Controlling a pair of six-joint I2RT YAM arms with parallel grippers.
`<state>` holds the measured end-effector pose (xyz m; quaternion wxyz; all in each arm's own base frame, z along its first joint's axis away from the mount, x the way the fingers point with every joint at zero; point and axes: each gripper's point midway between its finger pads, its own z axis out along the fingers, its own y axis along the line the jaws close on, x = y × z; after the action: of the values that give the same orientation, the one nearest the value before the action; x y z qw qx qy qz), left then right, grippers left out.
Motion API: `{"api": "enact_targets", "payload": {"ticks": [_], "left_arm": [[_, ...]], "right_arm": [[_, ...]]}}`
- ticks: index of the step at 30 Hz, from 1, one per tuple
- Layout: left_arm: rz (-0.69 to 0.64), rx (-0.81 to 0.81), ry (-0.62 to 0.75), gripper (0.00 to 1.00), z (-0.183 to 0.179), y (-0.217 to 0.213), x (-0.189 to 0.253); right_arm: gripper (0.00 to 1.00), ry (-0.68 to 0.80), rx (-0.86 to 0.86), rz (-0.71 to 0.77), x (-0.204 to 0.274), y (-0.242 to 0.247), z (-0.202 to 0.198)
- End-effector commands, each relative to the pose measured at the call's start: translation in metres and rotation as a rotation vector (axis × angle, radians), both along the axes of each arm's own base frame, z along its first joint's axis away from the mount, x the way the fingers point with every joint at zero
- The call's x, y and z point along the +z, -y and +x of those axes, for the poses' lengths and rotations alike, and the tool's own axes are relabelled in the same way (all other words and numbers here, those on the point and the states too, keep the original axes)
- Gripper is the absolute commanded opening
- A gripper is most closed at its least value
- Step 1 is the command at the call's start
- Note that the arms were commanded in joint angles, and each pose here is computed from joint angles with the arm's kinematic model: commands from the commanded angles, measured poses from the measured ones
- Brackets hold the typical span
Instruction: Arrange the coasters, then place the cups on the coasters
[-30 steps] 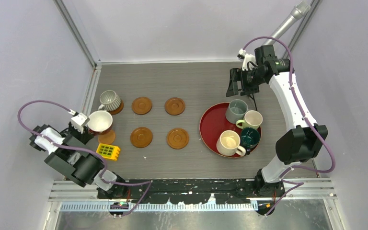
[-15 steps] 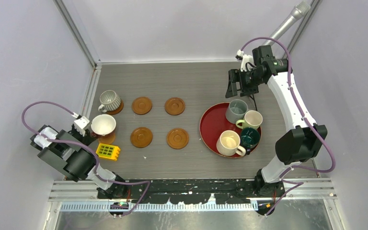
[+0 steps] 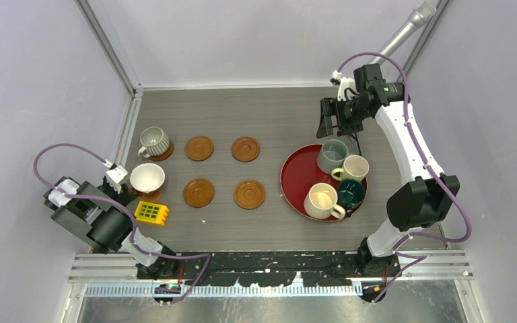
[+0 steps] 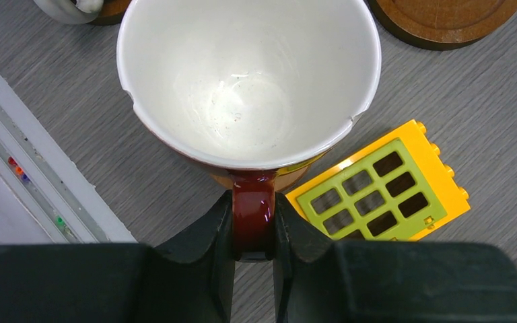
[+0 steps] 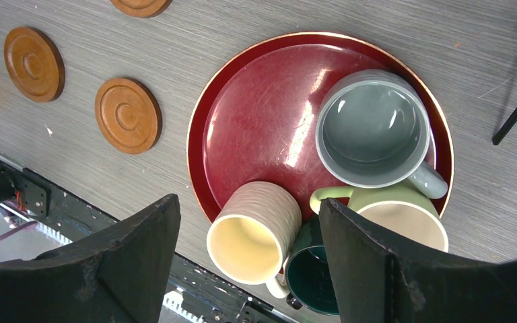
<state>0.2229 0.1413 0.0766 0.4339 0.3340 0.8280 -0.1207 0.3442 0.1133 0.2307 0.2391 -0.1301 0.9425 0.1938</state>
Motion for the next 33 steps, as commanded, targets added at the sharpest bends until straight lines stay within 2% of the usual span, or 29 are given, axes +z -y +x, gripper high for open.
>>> {"api": "enact_targets", "payload": {"ticks": [1, 8, 21, 26, 31, 33], "left_arm": [[-0.014, -0.004, 0.051, 0.26, 0.005, 0.003, 0.005], [-0.009, -0.02, 0.024, 0.44, -0.001, 0.006, 0.003], [0.009, -0.061, -0.006, 0.45, -0.011, 0.011, 0.014], [0.027, -0.044, -0.005, 0.51, -0.012, 0.011, 0.018], [0.046, -0.007, 0.008, 0.65, -0.006, 0.002, 0.026], [0.051, 0.002, 0.011, 0.68, -0.005, 0.0, 0.03]], "right_arm": [[0.8, 0.045, 0.01, -0.01, 0.013, 0.0, 0.003], [0.8, 0.042, 0.013, -0.012, 0.012, -0.001, 0.004], [0.8, 0.043, 0.029, -0.017, 0.01, -0.001, 0.003], [0.8, 0.039, 0.03, -0.01, 0.008, -0.002, 0.003], [0.8, 0.035, 0.03, 0.003, 0.008, -0.004, 0.003], [0.8, 0.036, 0.029, 0.006, 0.009, -0.005, 0.003]]}}
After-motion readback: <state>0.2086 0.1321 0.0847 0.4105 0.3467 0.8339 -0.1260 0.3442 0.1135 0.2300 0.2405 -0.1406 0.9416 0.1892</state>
